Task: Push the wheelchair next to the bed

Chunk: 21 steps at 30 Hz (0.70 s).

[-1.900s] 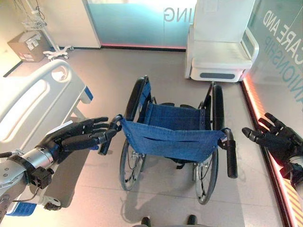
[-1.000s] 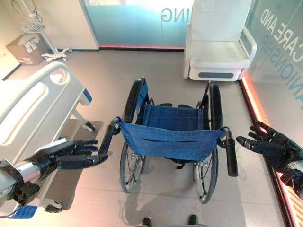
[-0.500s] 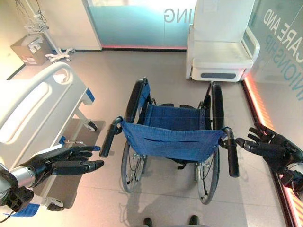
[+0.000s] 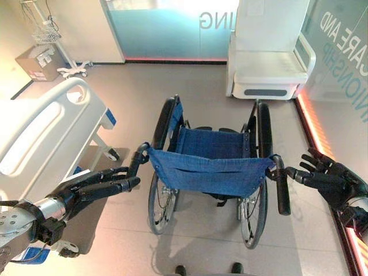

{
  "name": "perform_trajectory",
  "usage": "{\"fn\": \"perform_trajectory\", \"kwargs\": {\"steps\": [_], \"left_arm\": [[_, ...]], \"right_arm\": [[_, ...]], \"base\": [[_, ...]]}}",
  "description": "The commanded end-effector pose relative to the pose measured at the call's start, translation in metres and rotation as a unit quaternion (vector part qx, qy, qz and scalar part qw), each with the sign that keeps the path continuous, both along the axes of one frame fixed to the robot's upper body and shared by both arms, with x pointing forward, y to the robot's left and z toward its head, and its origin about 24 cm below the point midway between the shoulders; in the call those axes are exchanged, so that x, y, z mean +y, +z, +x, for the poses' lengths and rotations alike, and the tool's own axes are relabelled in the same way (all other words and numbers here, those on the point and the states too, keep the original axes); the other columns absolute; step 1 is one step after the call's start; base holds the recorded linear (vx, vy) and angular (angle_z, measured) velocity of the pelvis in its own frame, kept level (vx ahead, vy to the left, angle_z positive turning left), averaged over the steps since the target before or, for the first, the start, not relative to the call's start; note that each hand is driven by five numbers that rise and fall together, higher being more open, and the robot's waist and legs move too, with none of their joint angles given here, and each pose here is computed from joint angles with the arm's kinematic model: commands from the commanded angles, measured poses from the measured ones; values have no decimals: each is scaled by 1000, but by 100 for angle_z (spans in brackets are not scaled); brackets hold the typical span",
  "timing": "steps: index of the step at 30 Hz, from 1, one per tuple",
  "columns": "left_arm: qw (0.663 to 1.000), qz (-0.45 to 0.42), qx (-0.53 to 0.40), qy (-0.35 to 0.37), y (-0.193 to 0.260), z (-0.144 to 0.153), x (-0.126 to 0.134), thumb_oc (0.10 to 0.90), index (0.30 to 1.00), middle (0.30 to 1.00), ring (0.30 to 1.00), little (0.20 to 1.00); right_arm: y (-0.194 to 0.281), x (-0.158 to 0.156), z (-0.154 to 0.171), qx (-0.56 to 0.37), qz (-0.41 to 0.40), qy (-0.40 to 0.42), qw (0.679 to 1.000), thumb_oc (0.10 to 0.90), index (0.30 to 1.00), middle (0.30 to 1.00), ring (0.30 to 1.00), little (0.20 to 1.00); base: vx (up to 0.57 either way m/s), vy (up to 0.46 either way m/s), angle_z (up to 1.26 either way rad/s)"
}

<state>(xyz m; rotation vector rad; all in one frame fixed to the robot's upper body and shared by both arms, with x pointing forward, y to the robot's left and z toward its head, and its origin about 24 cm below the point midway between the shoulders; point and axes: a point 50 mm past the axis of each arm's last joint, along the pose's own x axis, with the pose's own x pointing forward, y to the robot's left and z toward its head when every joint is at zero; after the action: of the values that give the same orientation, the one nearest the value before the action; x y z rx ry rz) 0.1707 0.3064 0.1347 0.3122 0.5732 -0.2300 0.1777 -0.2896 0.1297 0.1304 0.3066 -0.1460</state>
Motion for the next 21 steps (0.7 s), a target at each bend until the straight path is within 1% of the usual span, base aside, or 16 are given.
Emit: {"fn": "perform_trajectory", "kwargs": {"steps": [1, 5, 8, 12, 21], "left_arm": [[996, -45, -68, -22, 26, 21, -13, 800, 900, 900, 900, 900], [996, -61, -49, -30, 21, 26, -18, 800, 900, 900, 900, 900], [997, -37, -2, -66, 14, 24, -20, 800, 900, 900, 900, 900], [997, -39, 20, -59, 12, 28, -20, 800, 900, 900, 900, 900], [996, -80, -38, -24, 22, 44, -24, 800, 900, 900, 900, 900]], "right_arm": [[46, 12, 24, -132, -8, 30, 991, 800, 900, 900, 900, 900], [46, 14, 26, -129, -7, 36, 991, 800, 900, 900, 900, 900], [49, 16, 27, -131, -7, 39, 991, 800, 900, 900, 900, 900], [52, 17, 32, -131, -5, 42, 990, 800, 900, 900, 900, 900], [47, 20, 36, -115, 0, 48, 992, 800, 900, 900, 900, 900]], "base": [[41, 10, 1], [24, 9, -1], [0, 0, 0], [8, 1, 0], [12, 3, -1]]}}
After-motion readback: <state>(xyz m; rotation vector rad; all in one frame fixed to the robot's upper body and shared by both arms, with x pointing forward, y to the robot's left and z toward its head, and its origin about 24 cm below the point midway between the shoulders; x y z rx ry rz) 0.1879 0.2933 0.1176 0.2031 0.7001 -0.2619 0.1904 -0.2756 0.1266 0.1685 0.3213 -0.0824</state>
